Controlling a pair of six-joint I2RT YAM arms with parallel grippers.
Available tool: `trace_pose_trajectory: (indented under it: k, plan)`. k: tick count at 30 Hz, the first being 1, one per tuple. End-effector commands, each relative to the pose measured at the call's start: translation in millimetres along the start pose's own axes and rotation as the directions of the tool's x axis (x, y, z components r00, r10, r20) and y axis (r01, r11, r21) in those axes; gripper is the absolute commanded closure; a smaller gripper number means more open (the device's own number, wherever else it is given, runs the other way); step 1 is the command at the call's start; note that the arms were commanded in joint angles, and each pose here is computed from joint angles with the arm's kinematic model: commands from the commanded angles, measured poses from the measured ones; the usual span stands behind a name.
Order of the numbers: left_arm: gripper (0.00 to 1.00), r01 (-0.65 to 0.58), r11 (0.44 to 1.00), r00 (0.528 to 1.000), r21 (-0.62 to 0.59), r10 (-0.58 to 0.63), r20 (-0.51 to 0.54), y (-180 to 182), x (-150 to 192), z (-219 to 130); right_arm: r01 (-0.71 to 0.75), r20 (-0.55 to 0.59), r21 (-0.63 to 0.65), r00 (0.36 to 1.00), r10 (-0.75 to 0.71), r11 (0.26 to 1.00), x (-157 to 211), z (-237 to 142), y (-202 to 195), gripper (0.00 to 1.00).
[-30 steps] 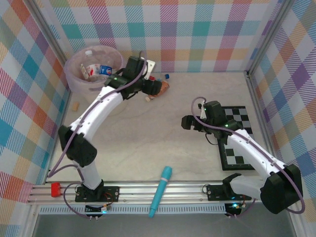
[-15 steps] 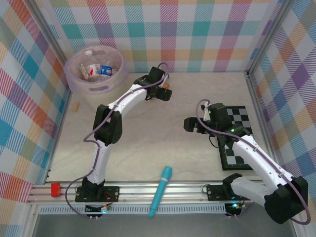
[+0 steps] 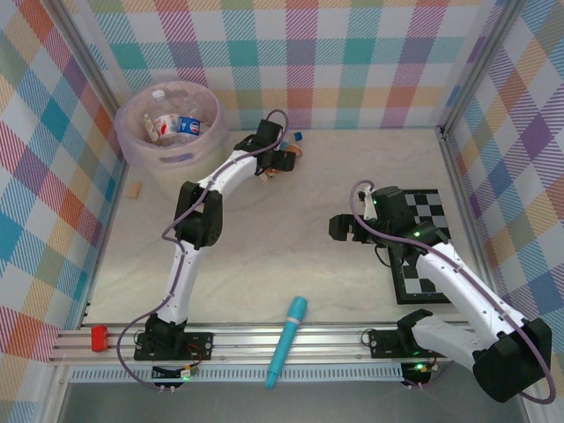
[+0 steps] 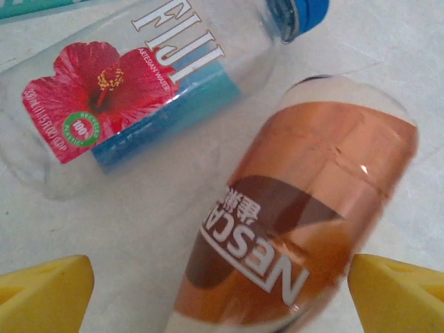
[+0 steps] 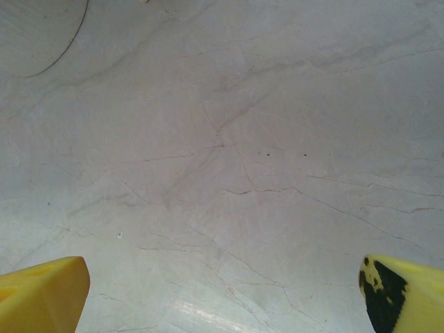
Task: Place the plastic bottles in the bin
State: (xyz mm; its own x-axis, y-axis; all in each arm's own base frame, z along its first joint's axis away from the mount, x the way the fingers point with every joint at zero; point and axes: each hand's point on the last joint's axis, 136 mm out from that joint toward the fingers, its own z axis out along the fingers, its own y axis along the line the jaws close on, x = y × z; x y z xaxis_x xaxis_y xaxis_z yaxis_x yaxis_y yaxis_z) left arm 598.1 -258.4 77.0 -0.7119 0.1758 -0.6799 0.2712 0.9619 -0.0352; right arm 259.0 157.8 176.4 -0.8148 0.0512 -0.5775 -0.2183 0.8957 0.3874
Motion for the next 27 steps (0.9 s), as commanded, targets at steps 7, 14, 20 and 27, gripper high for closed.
trace_pose_trajectory:
  k: [7,14,20,27]
  plan:
    - [0.26,0.056,0.998,0.996,-0.028,-0.057,-0.074,11,20,13,0.029,-0.014,-0.008,0.999,-0.03,1.0,6,-1,-1,0.01]
    - [0.42,0.063,0.998,0.996,-0.031,-0.065,-0.063,11,12,-1,0.041,-0.046,-0.009,0.998,-0.042,0.999,9,6,-2,0.0]
    - [0.47,0.054,0.999,0.998,0.002,-0.054,-0.025,1,-6,-32,0.05,-0.05,-0.014,0.997,-0.05,0.999,9,10,-1,0.0]
    - [0.48,0.03,0.993,0.998,0.112,-0.037,0.058,-33,-47,-110,0.052,-0.068,-0.012,0.996,-0.053,0.999,10,19,-2,0.01]
